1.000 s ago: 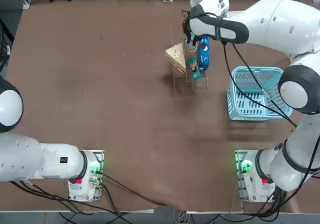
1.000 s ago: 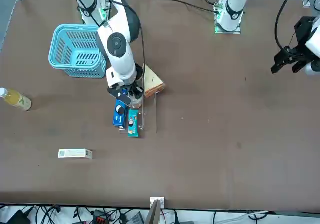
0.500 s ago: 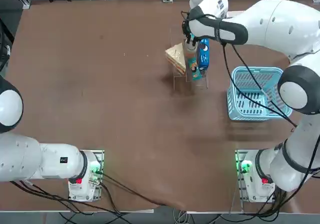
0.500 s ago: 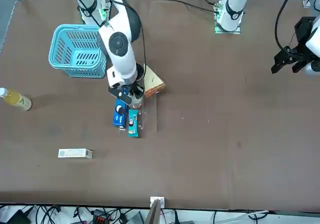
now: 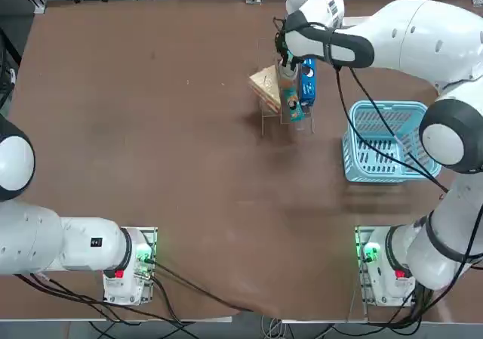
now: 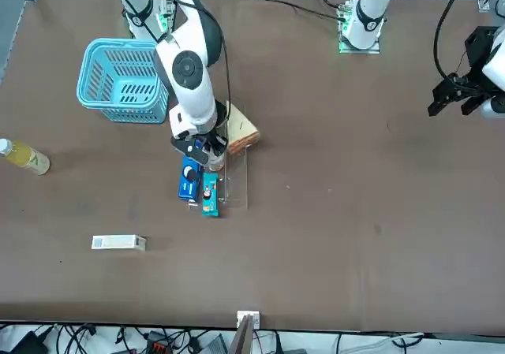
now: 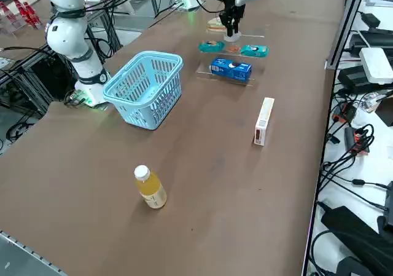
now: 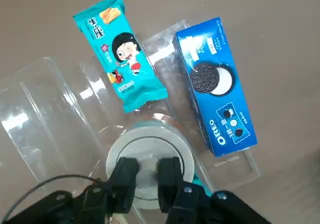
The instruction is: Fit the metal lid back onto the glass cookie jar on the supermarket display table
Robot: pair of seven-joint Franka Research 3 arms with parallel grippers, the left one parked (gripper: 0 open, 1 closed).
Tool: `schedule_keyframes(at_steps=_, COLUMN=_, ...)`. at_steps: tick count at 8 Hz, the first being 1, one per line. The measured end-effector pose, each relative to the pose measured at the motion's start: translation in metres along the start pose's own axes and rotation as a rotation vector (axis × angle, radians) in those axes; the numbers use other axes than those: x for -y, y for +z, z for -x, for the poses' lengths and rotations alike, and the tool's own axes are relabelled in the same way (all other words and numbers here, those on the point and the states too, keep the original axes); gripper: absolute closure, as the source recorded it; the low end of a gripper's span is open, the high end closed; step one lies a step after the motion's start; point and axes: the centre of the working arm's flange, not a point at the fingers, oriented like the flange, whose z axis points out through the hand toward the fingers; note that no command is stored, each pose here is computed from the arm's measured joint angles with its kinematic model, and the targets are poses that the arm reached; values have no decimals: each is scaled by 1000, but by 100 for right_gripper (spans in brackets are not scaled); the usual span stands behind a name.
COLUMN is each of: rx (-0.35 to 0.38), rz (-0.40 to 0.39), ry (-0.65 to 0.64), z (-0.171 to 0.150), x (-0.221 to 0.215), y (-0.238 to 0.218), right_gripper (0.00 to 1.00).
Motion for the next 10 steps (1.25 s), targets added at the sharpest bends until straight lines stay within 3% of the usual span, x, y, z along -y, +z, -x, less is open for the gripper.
schedule_keyframes(at_steps=7, rx=1, rz=3, ry=-2, z=1, x=0, y=1, right_gripper=73)
schedule_keyframes(at_steps=10, rx=2, rz=5, ry=-4, z=2, x=1, y=3, right_gripper=59)
